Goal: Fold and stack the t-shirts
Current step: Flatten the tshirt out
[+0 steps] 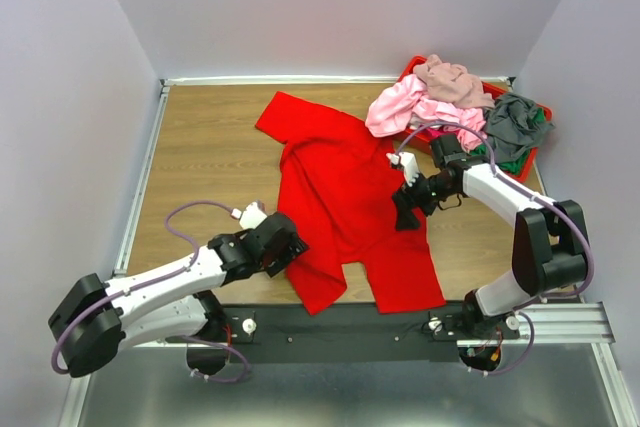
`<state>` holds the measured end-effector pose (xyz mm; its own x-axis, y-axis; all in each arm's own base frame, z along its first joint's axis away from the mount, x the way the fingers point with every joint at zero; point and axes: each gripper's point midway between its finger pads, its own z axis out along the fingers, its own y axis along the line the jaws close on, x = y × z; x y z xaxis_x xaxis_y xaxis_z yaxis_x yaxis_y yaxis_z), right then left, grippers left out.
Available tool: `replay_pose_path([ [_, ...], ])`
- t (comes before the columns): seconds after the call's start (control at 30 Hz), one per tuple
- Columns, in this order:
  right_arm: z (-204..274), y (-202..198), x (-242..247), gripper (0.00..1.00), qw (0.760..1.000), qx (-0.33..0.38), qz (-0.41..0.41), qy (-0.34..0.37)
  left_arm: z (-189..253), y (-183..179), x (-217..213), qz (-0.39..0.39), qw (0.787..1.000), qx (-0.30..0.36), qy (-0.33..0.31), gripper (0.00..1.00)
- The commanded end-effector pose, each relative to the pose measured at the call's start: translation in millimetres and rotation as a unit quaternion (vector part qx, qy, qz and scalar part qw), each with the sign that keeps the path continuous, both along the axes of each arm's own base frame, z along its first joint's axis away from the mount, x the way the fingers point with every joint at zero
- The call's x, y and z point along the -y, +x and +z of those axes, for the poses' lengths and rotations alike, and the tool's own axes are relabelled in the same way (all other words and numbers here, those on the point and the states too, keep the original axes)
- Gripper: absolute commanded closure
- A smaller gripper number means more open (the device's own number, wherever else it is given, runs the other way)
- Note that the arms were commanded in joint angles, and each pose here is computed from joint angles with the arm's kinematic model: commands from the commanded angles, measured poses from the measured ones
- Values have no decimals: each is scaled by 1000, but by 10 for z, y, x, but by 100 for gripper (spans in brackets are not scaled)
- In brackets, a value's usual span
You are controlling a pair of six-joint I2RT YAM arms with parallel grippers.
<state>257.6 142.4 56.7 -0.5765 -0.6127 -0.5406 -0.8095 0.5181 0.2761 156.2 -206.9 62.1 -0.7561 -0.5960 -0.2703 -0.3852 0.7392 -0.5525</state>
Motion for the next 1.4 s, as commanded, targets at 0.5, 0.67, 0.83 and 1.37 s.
replay_pose_path([
  [0.5,-94,30,74,0,1000,-5,-14,-23,-165,678,-698,136,987,55,66,69],
  [0.67,-118,45,109,0,999,-2,-16,-35,-4,822,-753,140,983,89,74,96],
  [0.83,-147,102,189,0,998,-2,-36,-50,309,938,-723,116,982,131,65,100],
  [1.37,-136,123,195,0,998,-2,-42,-47,-202,236,-345,-20,1000,-21,-7,39],
])
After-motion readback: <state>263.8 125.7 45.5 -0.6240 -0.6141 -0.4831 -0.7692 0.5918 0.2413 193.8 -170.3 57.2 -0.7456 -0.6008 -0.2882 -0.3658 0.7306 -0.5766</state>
